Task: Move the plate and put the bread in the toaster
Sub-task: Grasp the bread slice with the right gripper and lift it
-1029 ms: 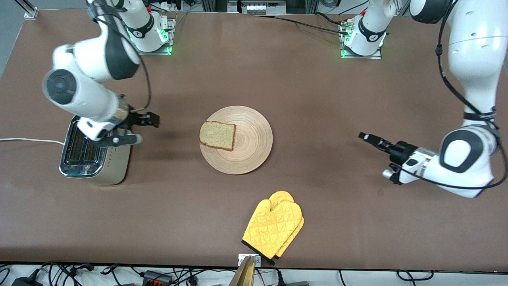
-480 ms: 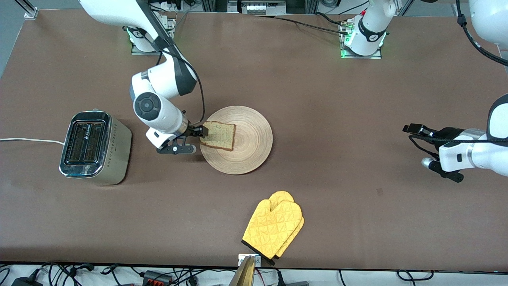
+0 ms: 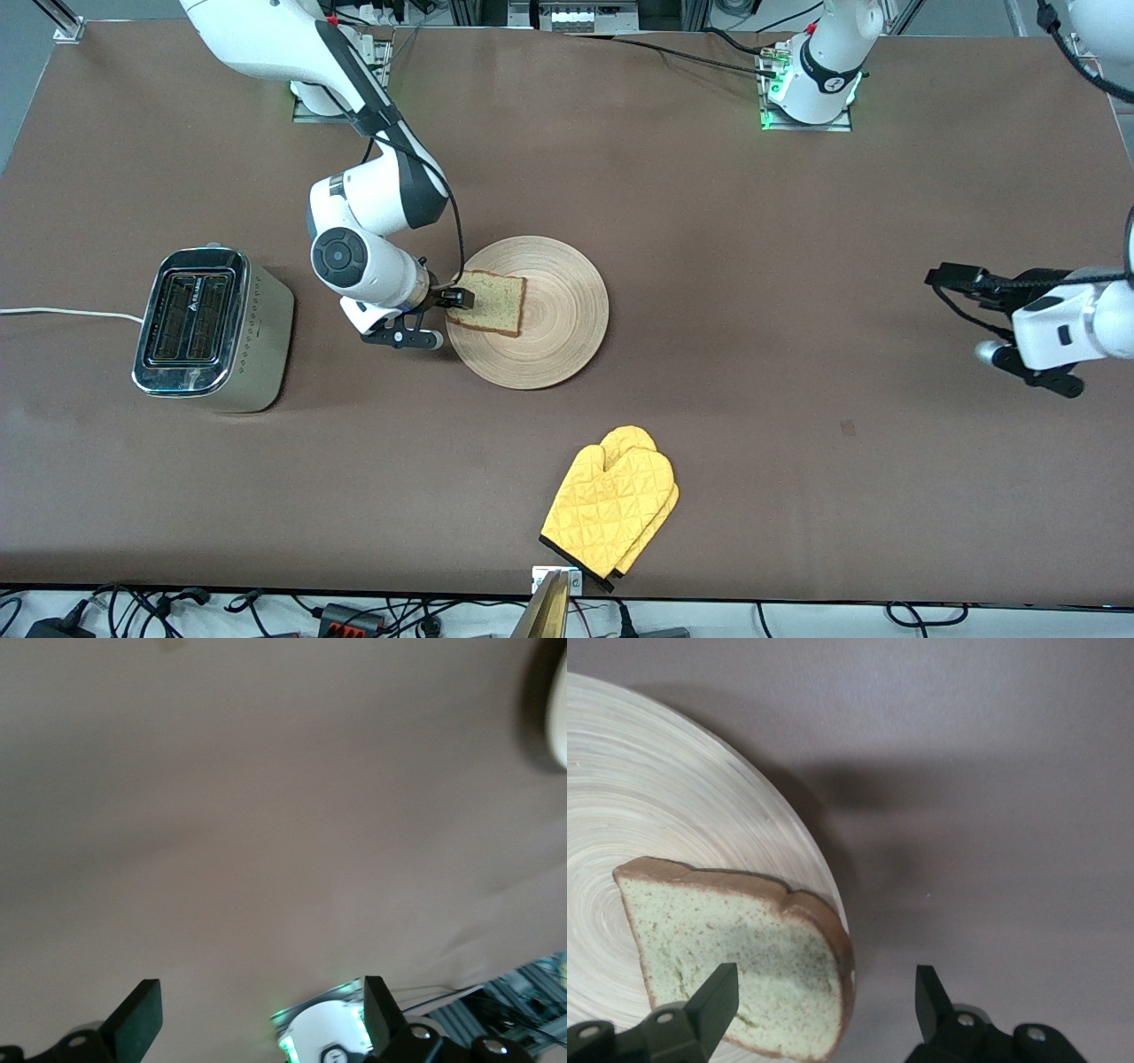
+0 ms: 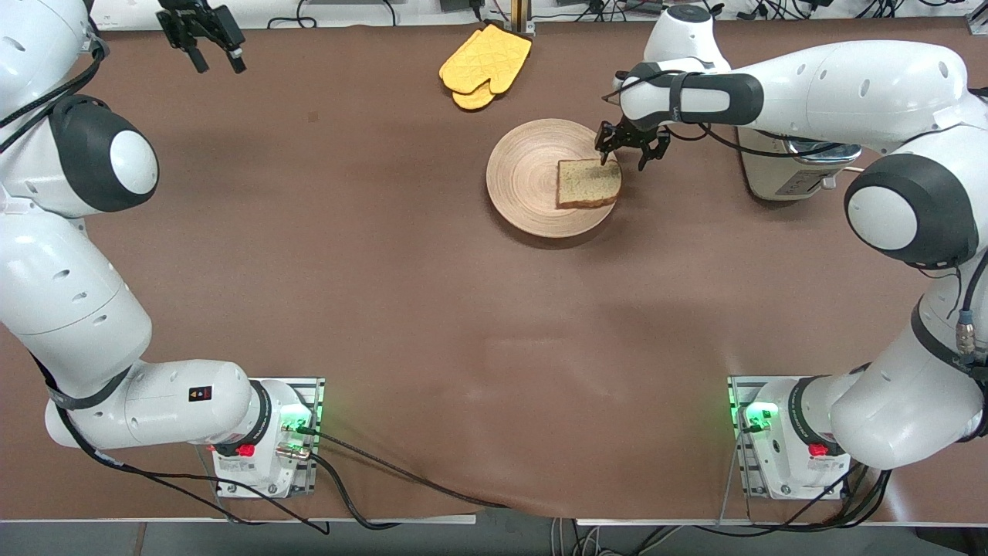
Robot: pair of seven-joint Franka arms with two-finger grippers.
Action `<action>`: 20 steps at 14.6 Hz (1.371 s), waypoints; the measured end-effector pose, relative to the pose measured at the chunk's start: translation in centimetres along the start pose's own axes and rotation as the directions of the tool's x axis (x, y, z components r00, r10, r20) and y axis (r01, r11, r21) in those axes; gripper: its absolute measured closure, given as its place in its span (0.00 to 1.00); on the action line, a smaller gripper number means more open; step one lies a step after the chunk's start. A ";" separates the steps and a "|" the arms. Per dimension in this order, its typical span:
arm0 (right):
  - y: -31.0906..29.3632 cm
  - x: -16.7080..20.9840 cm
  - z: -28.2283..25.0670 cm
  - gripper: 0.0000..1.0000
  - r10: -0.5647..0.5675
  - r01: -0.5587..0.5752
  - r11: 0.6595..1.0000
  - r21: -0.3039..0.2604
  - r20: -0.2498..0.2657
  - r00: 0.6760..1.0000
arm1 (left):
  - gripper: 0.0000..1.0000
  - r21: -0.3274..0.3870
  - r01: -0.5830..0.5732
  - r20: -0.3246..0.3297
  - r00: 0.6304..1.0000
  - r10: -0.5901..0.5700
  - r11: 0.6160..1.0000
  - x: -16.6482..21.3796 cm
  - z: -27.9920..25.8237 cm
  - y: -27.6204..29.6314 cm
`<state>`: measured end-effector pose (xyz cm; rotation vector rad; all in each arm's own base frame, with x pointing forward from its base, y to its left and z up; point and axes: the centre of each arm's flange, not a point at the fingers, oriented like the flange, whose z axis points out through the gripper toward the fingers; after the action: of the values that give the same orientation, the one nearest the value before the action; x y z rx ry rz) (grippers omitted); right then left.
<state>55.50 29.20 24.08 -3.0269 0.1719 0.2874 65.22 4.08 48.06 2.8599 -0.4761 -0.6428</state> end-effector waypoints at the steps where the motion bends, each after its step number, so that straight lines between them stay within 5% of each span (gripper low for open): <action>1: -0.7 -0.5 0.4 0.15 0.002 -0.002 1.000 -0.004 0.004 1.000 | 0.00 0.037 0.007 -0.011 1.000 -0.006 0.999 -0.8 -1.1 0.3; 5: -1.2 -0.8 1.2 0.21 0.008 -0.008 1.000 -0.014 0.011 1.000 | 0.00 0.149 0.029 -0.055 0.998 -0.021 0.988 -3.1 -4.9 1.4; 10: -0.7 -0.6 1.5 0.27 0.017 -0.017 1.000 -0.021 0.017 1.000 | 0.00 0.144 0.111 -0.099 0.990 -0.098 0.983 -4.5 -6.4 1.7; 13: -0.5 -0.7 1.6 0.40 0.019 -0.018 0.999 -0.031 0.036 0.999 | 0.00 0.121 0.195 -0.125 0.976 -0.180 0.973 -5.9 -6.8 1.4; 18: 0.1 -0.5 1.6 0.44 0.030 -0.028 0.999 -0.038 0.050 0.998 | 0.00 0.136 0.232 -0.186 0.961 -0.205 0.963 -8.1 -6.1 2.7; 20: 0.1 -0.5 1.6 0.59 0.030 -0.028 0.999 -0.037 0.049 0.998 | 0.00 0.134 0.268 -0.205 0.950 -0.238 0.954 -9.5 -5.8 3.4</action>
<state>54.74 29.33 22.64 -3.0522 0.2087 0.3712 58.73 4.77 57.70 3.1259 -0.1365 -0.3807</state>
